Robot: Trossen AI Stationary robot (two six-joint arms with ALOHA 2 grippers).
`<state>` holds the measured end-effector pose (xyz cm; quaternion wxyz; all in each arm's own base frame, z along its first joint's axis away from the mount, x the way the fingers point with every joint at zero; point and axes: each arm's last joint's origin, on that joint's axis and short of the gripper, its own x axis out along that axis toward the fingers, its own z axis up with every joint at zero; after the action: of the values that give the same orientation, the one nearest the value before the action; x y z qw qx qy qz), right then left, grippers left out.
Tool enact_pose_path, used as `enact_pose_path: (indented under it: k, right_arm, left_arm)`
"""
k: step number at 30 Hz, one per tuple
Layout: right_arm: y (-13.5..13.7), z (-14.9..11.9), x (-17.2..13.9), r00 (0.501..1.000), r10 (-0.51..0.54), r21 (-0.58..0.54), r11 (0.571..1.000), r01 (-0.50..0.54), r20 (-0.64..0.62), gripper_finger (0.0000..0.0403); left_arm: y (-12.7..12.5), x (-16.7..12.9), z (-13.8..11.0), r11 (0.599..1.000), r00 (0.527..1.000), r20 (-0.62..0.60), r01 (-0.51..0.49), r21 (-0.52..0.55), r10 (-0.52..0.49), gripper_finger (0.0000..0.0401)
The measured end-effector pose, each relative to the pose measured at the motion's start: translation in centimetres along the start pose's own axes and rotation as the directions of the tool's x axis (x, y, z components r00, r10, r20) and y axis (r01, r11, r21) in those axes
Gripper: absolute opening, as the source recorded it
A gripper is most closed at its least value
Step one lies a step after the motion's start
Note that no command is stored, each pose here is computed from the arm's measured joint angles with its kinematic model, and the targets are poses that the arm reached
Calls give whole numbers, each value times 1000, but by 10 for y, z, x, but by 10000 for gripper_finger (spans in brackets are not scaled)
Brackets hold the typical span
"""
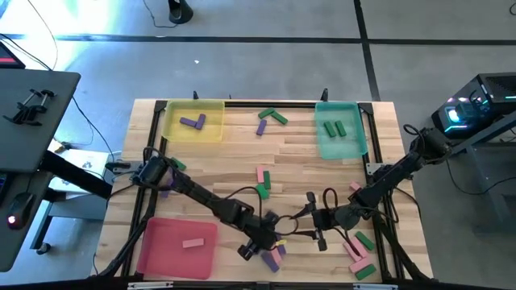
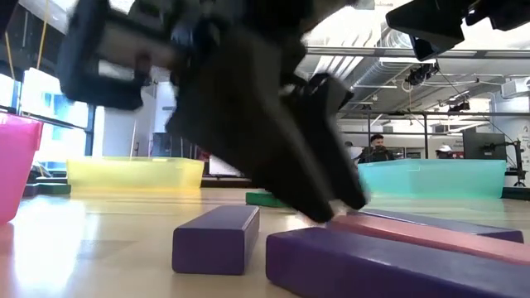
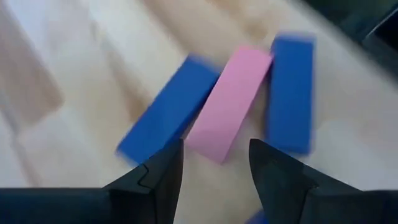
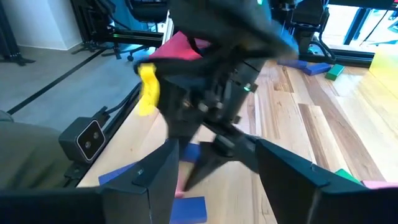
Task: Sort blocks
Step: Put the pink wooden block into the pink bin
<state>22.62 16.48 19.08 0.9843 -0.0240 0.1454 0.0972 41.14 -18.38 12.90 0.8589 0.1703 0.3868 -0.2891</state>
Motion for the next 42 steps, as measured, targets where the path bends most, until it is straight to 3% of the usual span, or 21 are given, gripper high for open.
enact_pose_path:
  k: [11, 19, 30, 42]
  right_arm:
    - [0, 0, 0, 1000, 0, 0, 1000, 0, 0, 199]
    - [0, 0, 0, 1000, -1, 1, 1000, 1, -3, 199]
    - [0, 0, 0, 1000, -2, 1, 1000, 2, -3, 199]
    - [0, 0, 0, 1000, -2, 1, 1000, 2, -4, 199]
  left_arm:
    - [4, 11, 1, 1000, 996, 85, -3, 23, 1, 170]
    - [7, 12, -1, 1000, 997, 72, 2, -13, -1, 168]
    - [12, 7, -12, 999, 999, -42, 17, -50, -19, 120]
    - [22, 5, -20, 990, 995, -99, -24, -138, 10, 116]
